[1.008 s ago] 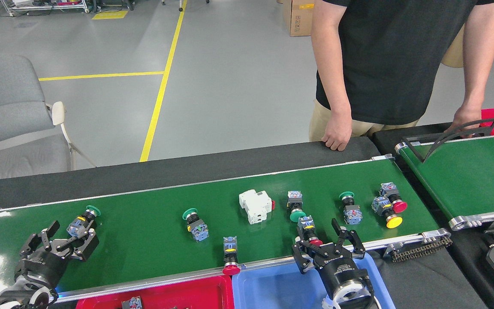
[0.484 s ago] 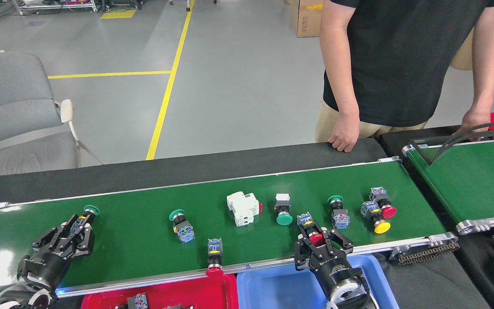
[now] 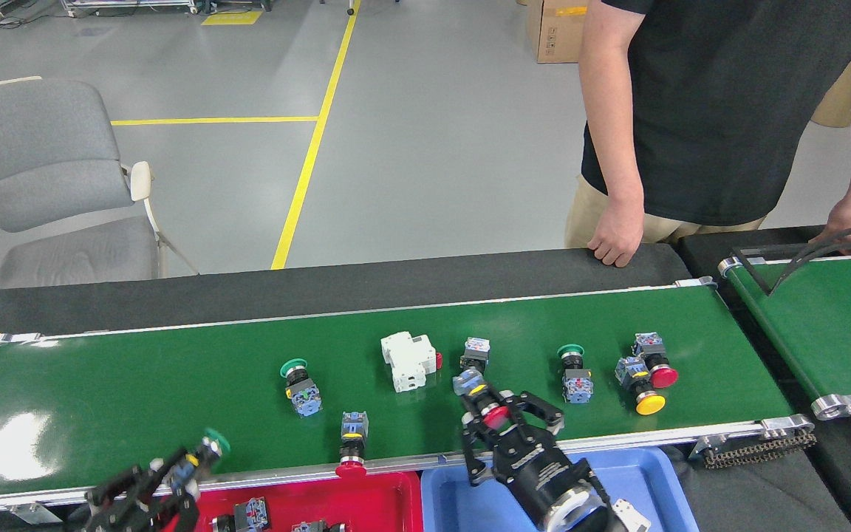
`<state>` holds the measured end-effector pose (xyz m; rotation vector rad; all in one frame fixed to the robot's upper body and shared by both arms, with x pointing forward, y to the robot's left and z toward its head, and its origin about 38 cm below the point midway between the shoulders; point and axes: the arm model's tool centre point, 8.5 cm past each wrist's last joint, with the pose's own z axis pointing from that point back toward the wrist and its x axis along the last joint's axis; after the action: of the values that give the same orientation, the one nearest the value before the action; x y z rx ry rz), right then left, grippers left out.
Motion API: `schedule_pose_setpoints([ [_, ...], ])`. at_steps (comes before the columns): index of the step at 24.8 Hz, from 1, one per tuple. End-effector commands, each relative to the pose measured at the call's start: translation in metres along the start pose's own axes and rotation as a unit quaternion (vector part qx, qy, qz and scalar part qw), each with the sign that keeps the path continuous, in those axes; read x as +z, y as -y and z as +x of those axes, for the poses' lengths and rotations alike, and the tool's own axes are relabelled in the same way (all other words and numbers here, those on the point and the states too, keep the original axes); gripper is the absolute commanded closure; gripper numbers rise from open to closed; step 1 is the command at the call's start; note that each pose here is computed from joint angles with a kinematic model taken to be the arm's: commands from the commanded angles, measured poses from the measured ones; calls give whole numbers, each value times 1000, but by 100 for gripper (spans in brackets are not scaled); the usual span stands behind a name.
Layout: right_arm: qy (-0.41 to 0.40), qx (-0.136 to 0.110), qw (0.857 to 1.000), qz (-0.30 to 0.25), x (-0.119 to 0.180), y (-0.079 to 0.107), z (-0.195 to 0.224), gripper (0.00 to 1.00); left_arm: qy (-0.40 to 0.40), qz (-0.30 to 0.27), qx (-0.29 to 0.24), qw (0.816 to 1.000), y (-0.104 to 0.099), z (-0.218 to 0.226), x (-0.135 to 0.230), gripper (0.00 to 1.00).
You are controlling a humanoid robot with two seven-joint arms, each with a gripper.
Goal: Pick switch part from conveyor to tray
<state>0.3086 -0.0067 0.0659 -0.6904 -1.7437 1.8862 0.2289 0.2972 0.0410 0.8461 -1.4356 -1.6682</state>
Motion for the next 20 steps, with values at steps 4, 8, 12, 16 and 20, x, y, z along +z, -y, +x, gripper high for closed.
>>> schedule_pose_setpoints([
  [4,59,3,998,-9,-3,3,33,2,-11,28,6,1000,-10,2,-5,0],
  [8,58,-3,998,-17,-3,8,33,2,-51,28,12,998,-7,-10,8,0],
  [12,-47,-37,997,-47,27,16,-12,2,-196,-6,20,980,11,-37,48,0],
  [16,-233,-75,968,-57,115,-15,-63,2,-208,-12,15,978,11,-40,56,0],
  [20,-335,-72,938,-48,179,-36,-100,2,-187,-10,15,982,10,-34,46,0],
])
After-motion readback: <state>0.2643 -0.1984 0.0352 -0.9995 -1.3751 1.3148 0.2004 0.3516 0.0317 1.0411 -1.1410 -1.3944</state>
